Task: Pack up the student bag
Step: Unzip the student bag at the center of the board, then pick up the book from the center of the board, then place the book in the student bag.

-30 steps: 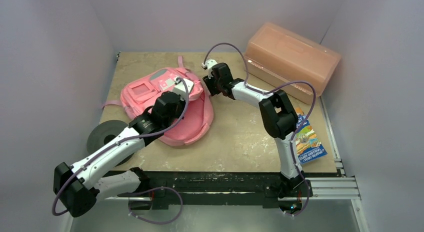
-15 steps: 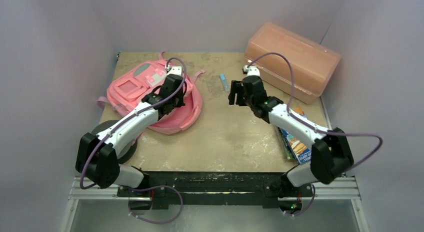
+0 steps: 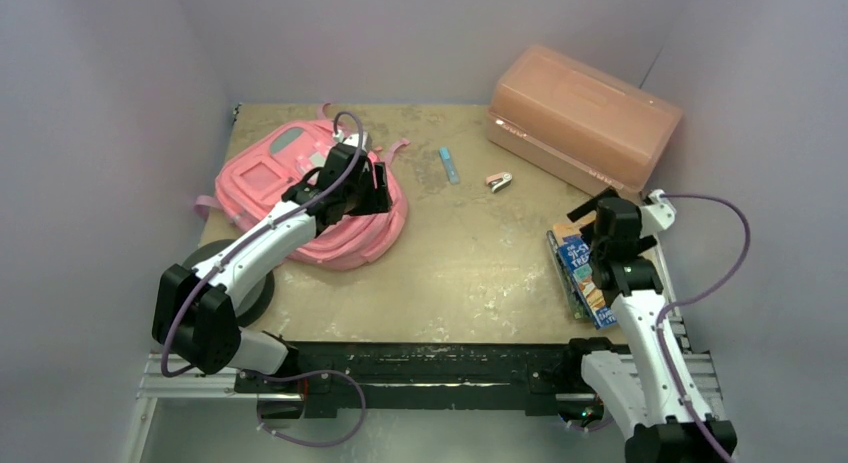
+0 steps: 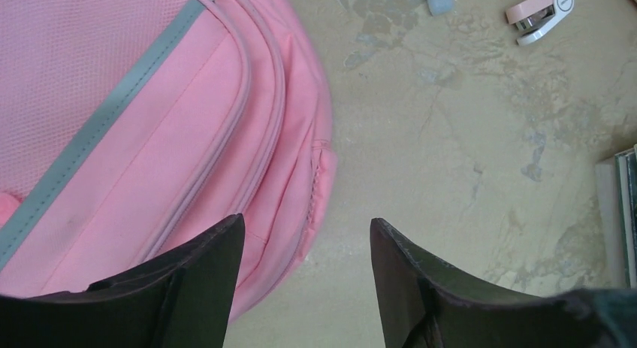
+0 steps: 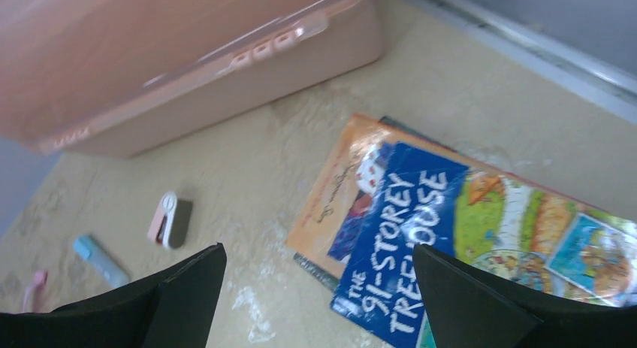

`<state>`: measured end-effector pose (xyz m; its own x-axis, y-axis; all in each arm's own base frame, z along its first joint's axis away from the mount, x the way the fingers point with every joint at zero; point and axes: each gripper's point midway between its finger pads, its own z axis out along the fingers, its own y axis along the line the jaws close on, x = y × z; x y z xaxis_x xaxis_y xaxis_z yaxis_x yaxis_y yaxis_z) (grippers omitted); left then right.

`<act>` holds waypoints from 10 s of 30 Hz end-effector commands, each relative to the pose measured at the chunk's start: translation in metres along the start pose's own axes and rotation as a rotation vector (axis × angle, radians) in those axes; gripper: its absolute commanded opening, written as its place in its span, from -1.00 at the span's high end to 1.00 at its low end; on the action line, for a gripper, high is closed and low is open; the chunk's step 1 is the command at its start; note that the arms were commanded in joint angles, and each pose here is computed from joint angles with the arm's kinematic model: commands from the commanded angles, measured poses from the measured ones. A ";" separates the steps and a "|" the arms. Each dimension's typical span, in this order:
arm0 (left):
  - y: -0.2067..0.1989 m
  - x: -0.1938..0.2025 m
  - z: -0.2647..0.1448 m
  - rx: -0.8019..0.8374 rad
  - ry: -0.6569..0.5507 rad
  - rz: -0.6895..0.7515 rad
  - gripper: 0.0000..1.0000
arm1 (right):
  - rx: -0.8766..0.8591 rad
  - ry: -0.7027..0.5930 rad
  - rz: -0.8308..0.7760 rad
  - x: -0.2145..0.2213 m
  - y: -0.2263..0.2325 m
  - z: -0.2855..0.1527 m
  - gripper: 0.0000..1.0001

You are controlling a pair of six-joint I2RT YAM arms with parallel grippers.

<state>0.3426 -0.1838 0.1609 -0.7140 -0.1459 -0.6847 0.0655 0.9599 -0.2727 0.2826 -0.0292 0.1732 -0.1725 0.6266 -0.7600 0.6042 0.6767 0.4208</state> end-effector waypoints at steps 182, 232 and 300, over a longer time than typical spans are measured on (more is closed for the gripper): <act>-0.053 -0.077 -0.133 0.251 -0.389 0.375 1.00 | -0.639 0.338 -0.281 -0.012 0.216 -0.054 -0.98; -0.019 -0.041 -0.106 0.108 -0.557 0.996 0.87 | -0.646 0.882 0.009 0.219 0.395 -0.163 -0.82; 0.023 0.048 0.023 -0.042 0.280 0.592 0.14 | -0.923 0.371 -0.413 0.084 0.246 -0.104 1.00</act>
<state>0.3121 -0.1792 0.0887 -0.7438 0.4704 -0.4748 0.4982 0.8638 0.0754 0.3276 0.2150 0.2151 -0.6493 0.2313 -0.7245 -0.2227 0.8530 0.4720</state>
